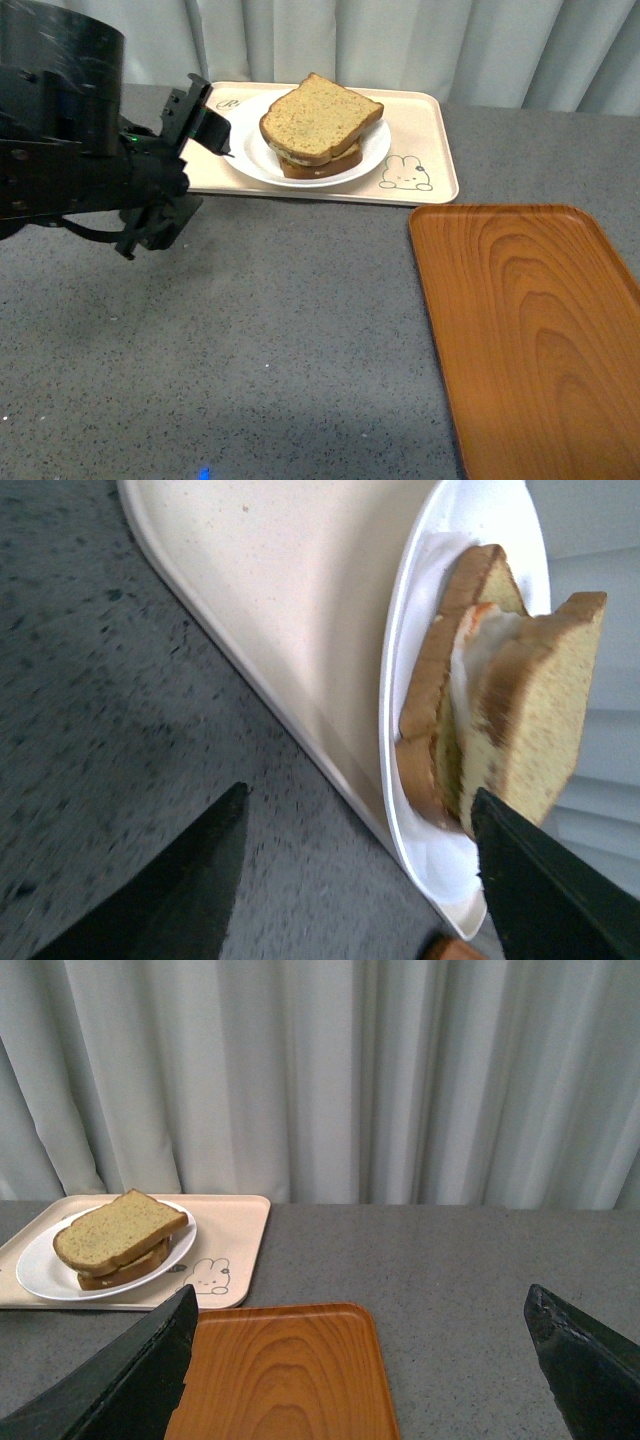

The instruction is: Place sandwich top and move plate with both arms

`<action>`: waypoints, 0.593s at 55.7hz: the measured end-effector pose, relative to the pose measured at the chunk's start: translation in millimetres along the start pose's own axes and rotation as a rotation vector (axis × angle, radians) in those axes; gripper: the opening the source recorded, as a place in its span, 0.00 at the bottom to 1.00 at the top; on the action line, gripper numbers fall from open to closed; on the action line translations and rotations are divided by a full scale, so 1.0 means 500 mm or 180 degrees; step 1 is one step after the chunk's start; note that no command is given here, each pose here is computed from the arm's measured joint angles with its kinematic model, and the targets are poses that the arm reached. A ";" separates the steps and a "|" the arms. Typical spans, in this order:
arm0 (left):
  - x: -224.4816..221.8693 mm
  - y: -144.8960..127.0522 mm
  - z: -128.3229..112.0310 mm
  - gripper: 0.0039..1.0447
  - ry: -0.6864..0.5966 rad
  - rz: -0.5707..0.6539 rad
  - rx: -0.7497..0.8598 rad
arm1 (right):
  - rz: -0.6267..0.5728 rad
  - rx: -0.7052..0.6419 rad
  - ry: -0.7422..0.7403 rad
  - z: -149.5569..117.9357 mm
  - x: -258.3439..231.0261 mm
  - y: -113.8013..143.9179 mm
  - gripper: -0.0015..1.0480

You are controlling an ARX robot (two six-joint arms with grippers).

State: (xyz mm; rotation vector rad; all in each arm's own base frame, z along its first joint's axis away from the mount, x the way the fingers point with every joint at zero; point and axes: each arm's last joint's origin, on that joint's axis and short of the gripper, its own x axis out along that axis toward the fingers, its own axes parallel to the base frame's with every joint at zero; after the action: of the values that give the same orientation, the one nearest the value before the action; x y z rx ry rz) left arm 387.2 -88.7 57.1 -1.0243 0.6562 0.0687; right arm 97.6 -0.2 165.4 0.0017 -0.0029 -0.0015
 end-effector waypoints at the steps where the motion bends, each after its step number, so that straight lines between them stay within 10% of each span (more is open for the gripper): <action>1: -0.023 -0.001 0.001 0.75 0.0009 -0.0005 0.0057 | 0.0000 0.0000 0.0000 0.000 0.000 0.000 0.91; 9: -0.139 0.009 0.008 0.96 0.0011 -0.0033 0.0250 | 0.0000 0.0000 0.0000 0.000 0.000 0.000 0.91; 21: -0.309 0.044 -0.003 0.94 -0.0312 -0.0094 0.1079 | 0.0000 0.0000 0.0000 0.000 0.000 0.000 0.91; 33: -0.364 0.088 -0.015 0.59 -0.1525 -0.0147 0.2547 | -0.0002 0.0000 0.0000 0.000 0.000 0.000 0.91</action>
State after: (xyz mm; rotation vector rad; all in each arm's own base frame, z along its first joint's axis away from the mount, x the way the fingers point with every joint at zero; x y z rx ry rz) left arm 221.1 -27.1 118.4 -0.2263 0.1756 0.0055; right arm 97.6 -0.3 165.4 0.0017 -0.0029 -0.0023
